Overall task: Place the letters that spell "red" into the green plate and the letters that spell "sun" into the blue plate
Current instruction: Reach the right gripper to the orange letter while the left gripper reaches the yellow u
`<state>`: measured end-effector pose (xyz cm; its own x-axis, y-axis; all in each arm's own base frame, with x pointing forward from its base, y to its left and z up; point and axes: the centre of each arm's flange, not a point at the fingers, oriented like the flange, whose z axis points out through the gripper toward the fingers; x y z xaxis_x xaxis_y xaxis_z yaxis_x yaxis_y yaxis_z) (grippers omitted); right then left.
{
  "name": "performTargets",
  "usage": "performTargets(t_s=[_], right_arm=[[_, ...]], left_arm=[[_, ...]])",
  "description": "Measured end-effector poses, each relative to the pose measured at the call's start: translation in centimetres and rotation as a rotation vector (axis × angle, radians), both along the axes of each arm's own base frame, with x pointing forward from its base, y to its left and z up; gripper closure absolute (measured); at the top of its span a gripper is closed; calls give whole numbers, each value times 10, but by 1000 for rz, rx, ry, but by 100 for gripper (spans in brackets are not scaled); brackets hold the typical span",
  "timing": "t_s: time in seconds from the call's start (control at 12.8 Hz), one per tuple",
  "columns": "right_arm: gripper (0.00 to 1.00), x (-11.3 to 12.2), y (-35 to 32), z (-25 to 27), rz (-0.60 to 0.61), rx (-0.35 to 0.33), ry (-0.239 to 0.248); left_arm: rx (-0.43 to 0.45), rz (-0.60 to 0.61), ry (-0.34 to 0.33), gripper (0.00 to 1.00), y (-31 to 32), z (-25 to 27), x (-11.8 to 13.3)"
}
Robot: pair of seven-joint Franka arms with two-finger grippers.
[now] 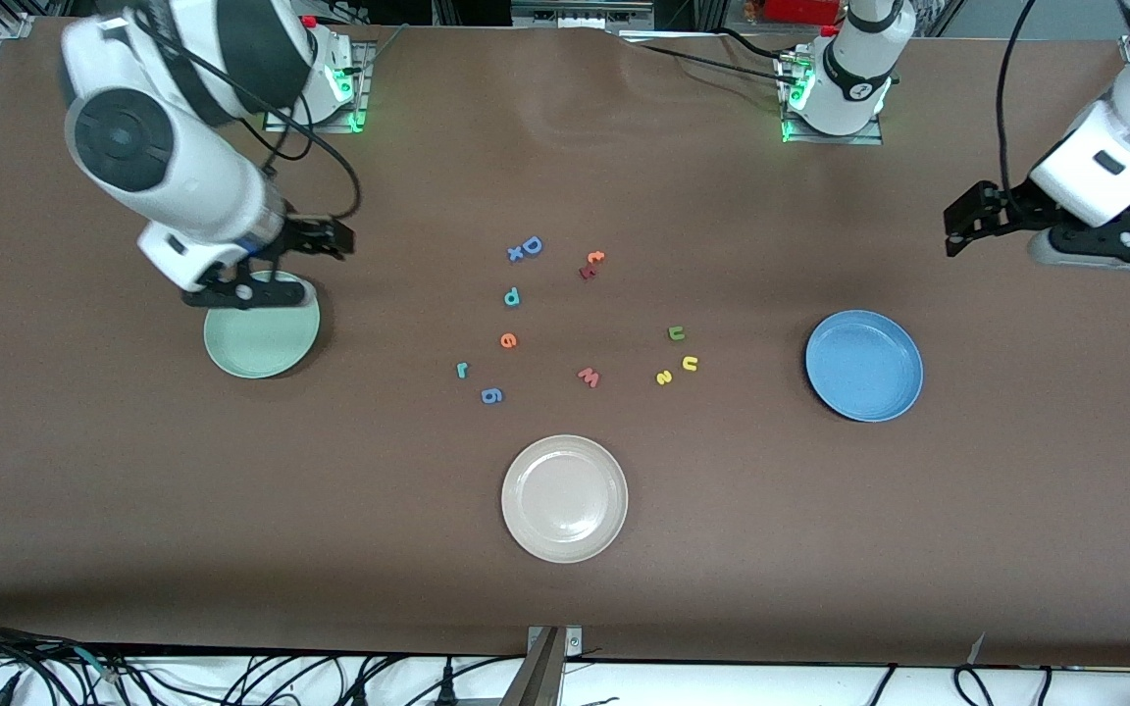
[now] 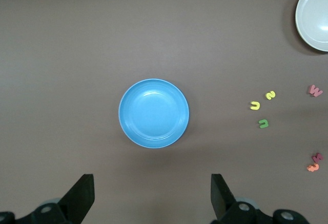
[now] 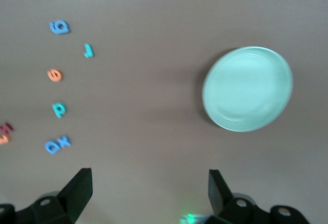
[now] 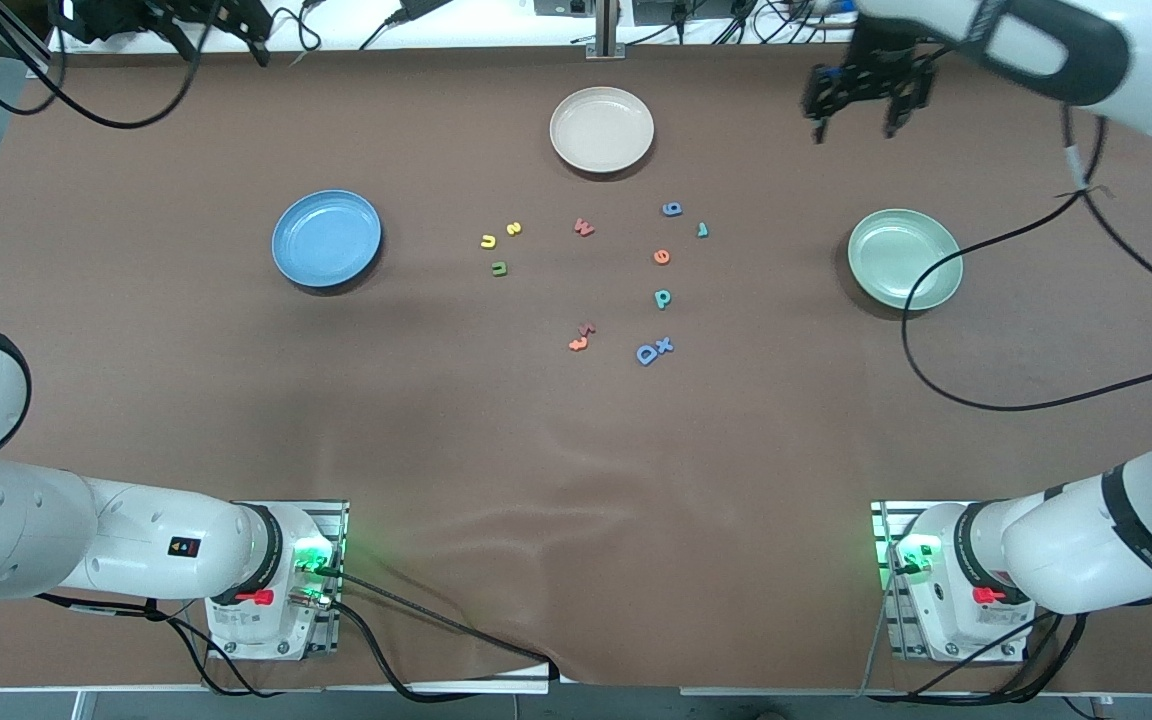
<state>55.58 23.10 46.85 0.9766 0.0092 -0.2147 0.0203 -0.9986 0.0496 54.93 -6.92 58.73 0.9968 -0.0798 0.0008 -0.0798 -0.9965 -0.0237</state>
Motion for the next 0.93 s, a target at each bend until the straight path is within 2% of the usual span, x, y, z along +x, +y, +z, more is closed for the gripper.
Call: performTargets(t_s=[0.16, 0.31, 0.62, 0.93], right_arm=[[0, 13, 29, -43, -37, 14, -33], [0, 16, 62, -87, -58, 13, -50], [0, -11, 151, -155, -125, 22, -117], [0, -16, 181, -216, -178, 68, -188]], left_arm=[[-30, 30, -11, 0, -32, -35, 0], [-56, 95, -7, 0, -71, -77, -2], [-57, 123, 55, 0, -129, -151, 3], [-61, 88, 106, 0, -170, -231, 10]])
